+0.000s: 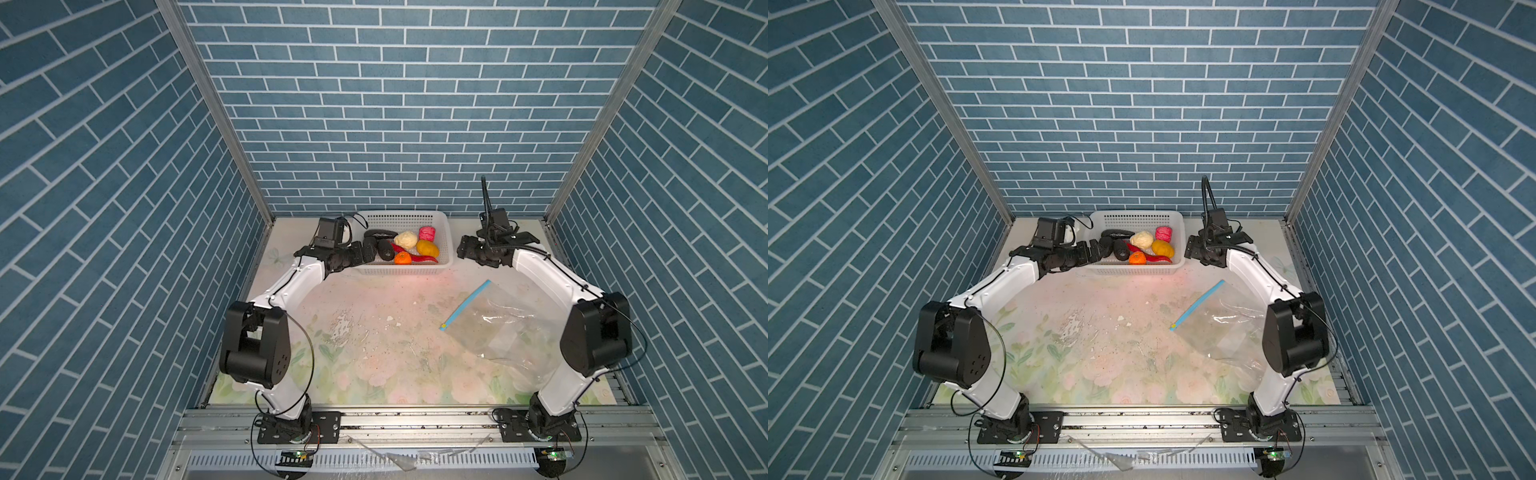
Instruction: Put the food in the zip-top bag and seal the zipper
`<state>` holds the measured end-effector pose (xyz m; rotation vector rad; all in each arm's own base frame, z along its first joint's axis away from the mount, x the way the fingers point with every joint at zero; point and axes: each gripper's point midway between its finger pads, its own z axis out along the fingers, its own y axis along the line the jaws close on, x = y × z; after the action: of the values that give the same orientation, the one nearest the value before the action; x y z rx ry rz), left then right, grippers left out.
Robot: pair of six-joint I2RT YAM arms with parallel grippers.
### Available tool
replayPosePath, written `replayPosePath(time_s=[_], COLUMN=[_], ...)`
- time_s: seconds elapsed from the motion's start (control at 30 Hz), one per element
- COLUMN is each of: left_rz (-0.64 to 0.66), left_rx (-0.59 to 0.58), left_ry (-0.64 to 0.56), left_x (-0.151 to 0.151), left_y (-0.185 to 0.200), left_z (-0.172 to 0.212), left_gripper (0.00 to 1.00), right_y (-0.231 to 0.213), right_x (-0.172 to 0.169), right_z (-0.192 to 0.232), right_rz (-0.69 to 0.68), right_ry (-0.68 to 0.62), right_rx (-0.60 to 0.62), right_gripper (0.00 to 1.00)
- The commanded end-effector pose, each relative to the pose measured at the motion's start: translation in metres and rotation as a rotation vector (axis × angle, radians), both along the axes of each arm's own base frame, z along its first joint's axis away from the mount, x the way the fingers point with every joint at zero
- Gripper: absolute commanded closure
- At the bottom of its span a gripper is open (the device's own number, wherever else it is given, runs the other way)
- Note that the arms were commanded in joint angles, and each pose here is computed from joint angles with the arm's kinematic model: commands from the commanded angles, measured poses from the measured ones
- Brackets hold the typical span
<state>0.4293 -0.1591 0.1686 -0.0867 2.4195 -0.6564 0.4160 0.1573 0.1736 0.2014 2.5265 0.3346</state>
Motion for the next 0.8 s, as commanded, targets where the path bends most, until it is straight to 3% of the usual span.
replayPosePath(time_s=[0.0, 0.17, 0.3, 0.57, 0.77], left_rz=[-0.128, -0.313, -0.417, -0.520, -0.540], left_rx=[0.044, 0.075, 0.067, 0.058, 0.031], left_ry=[0.026, 0.028, 0.031, 0.060, 0.074], left_x=[-0.035, -0.070, -0.085, -0.091, -0.087], left_y=[-0.030, -0.081, -0.117, -0.161, -0.171], left_z=[-0.003, -0.004, -0.008, -0.021, -0.028], left_gripper=[0.02, 0.02, 0.02, 0.02, 0.01], right_y=[-0.047, -0.107, -0.173, -0.220, -0.212], right_x=[-0.043, -0.098, -0.148, -0.226, -0.211], right_z=[-0.012, -0.007, 0.001, -0.018, -0.056], right_rz=[-0.129, -0.229, -0.436, -0.765, -0.747], right_ry=[0.084, 0.152, 0.203, 0.298, 0.328], right_rx=[-0.143, -0.332, -0.435, -0.325, -0.196], right_gripper=[0.12, 0.08, 0.02, 0.02, 0.02])
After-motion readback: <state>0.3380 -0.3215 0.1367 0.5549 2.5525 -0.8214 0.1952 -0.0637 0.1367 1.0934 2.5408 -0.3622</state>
